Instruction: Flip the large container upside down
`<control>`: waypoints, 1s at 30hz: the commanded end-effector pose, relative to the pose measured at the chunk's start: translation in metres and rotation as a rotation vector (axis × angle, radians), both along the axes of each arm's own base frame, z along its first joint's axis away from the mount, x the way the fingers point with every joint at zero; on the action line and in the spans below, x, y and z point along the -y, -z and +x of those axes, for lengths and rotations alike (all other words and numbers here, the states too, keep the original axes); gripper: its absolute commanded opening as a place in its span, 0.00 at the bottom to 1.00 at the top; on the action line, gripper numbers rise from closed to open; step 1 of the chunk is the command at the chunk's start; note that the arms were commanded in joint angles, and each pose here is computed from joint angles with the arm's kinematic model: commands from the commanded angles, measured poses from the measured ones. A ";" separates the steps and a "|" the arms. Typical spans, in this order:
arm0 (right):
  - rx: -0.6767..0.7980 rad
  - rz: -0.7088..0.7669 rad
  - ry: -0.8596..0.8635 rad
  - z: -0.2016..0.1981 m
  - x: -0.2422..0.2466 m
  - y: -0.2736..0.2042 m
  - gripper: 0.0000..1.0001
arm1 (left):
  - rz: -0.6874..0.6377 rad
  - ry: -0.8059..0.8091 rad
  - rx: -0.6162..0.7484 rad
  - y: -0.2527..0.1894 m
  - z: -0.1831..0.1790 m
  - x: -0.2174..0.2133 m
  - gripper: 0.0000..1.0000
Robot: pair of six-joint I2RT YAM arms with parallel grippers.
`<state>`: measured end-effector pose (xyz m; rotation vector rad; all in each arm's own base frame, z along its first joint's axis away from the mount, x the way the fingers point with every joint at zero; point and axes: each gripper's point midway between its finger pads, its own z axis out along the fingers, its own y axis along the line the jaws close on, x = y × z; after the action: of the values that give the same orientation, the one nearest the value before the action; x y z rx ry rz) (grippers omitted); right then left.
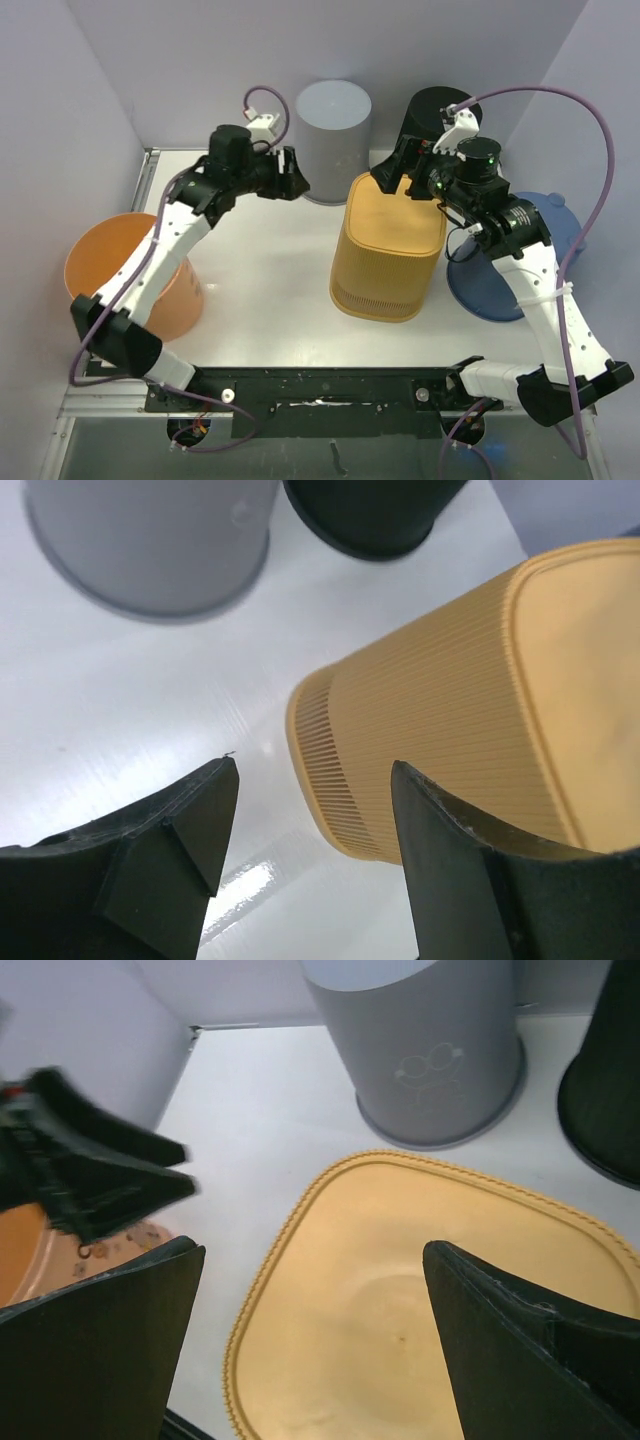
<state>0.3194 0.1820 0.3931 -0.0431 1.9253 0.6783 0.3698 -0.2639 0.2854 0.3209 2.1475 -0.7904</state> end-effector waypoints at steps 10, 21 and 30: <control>0.072 -0.194 0.231 0.040 0.043 0.001 0.98 | 0.230 -0.472 0.089 -0.072 -0.061 -0.148 0.62; 0.070 -0.180 0.256 0.046 0.051 0.009 0.98 | 0.393 -0.873 -0.007 -0.044 -0.098 -0.231 0.65; 0.047 -0.156 0.252 0.048 0.049 0.015 0.98 | 0.505 -0.979 -0.099 -0.006 -0.107 -0.271 0.65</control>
<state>0.3639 0.1332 0.3617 0.0604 1.9583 0.3195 0.2616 -0.0150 0.3040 -0.4381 2.1959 0.2094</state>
